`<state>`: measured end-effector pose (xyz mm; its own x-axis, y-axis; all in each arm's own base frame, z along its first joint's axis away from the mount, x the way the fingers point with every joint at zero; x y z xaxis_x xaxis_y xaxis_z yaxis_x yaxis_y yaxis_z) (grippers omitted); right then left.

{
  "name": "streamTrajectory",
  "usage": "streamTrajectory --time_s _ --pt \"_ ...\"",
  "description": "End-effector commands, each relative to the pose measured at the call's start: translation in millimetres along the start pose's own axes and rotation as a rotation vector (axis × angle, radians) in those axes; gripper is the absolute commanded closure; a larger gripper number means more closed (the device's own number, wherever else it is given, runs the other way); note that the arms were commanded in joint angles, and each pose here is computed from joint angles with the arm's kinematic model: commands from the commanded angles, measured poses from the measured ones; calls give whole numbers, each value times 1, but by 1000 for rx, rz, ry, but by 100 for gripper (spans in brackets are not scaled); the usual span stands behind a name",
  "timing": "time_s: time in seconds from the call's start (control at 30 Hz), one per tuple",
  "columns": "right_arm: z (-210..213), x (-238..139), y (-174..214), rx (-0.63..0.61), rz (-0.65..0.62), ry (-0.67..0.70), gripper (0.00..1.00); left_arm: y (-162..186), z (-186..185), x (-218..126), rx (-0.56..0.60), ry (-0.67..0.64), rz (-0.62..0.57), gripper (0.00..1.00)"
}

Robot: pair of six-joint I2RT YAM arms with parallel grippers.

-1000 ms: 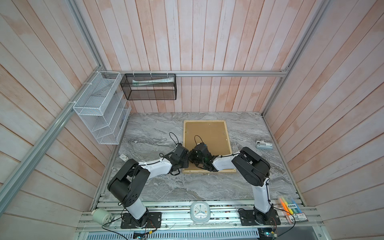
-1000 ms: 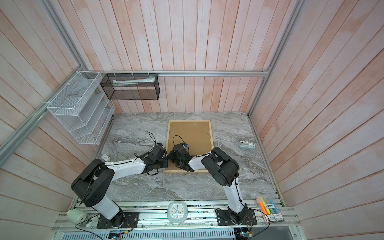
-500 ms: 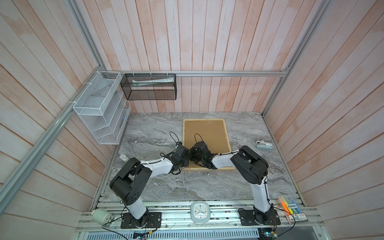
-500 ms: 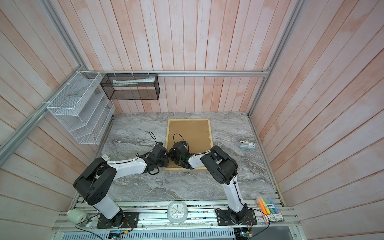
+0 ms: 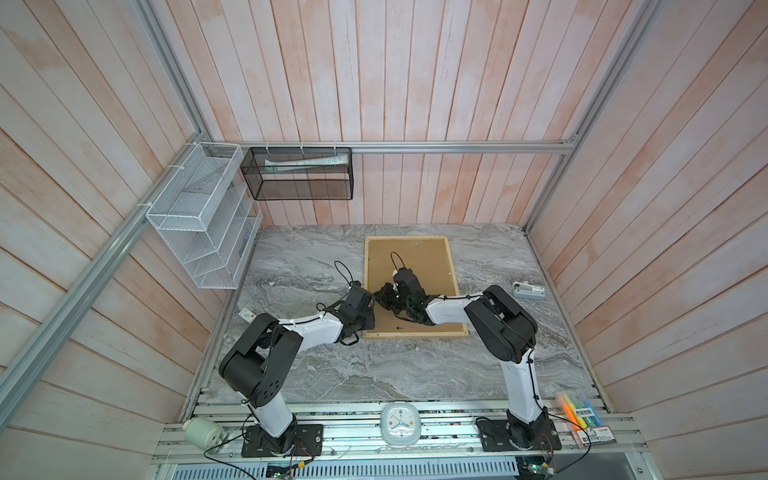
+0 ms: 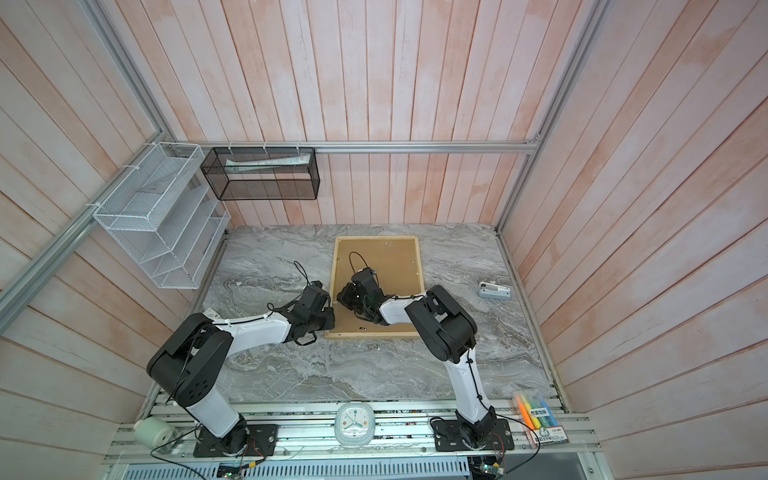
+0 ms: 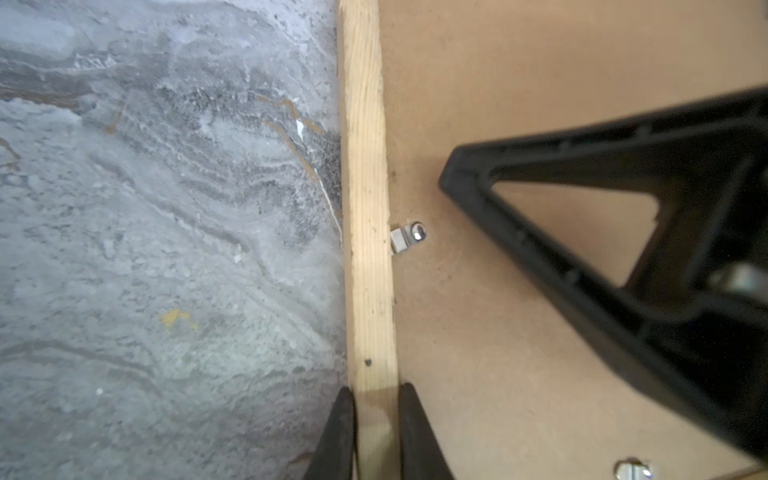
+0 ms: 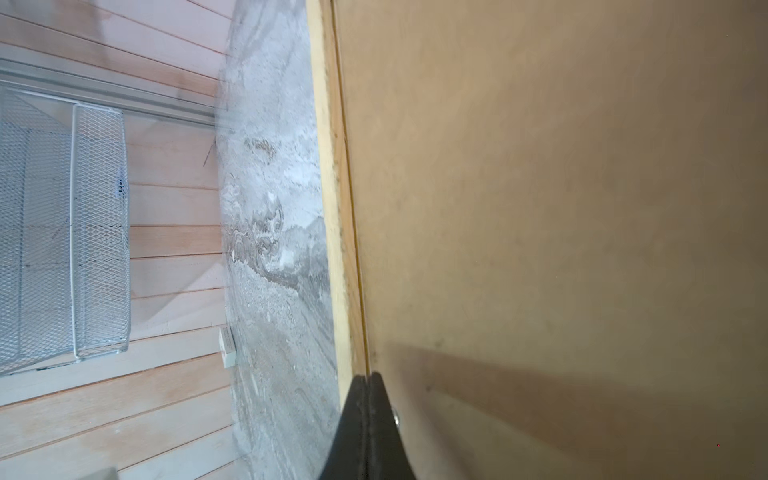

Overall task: Put the photo into the frame
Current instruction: 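Release the clip and move the right gripper to the far frame corner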

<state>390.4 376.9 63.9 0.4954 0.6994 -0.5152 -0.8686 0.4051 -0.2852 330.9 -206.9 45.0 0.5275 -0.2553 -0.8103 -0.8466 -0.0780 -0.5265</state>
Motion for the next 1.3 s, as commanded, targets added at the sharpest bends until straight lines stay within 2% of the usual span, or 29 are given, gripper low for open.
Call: streamTrajectory --time_s 0.0,0.07,0.17,0.23,0.43,0.57,0.7,0.8,1.03,1.27 --pt "21 -19 -14 -133 -21 -53 100 49 -9 3 55 71 219 100" --pt "21 -30 -19 -168 -32 -40 100 49 -9 3 55 69 221 100" --pt "20 -45 -26 -226 -28 -8 94 47 -9 3 59 68 218 99" --pt "20 -52 -30 -254 -16 -4 81 45 -9 3 65 62 213 94" --pt "9 -61 -37 -305 43 29 71 35 -8 -1 74 33 187 75" --pt "-5 -70 -37 -335 74 78 67 31 -6 -8 69 21 161 69" --pt "-21 -81 -45 -319 50 116 63 32 -6 -13 80 -4 150 65" --pt "-35 -92 -59 -310 17 176 62 33 -3 -14 88 -29 149 64" --pt "-62 -132 -92 -289 -78 278 61 33 1 -7 123 -67 159 76" --pt "-100 -175 -125 -253 -178 418 59 21 20 -2 121 -134 148 76"
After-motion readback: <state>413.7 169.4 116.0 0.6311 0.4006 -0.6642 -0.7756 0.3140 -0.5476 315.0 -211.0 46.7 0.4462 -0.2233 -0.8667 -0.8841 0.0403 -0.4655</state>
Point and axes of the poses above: each gripper's point midway between its finger pads, its own x axis out along the fingers, its own z axis along the line the jaws close on, y = z × x, the point moved 2 cm from there along -x, back along the fingers, and after that the axes turned 1 degree about -x, right-handed, at the moved point
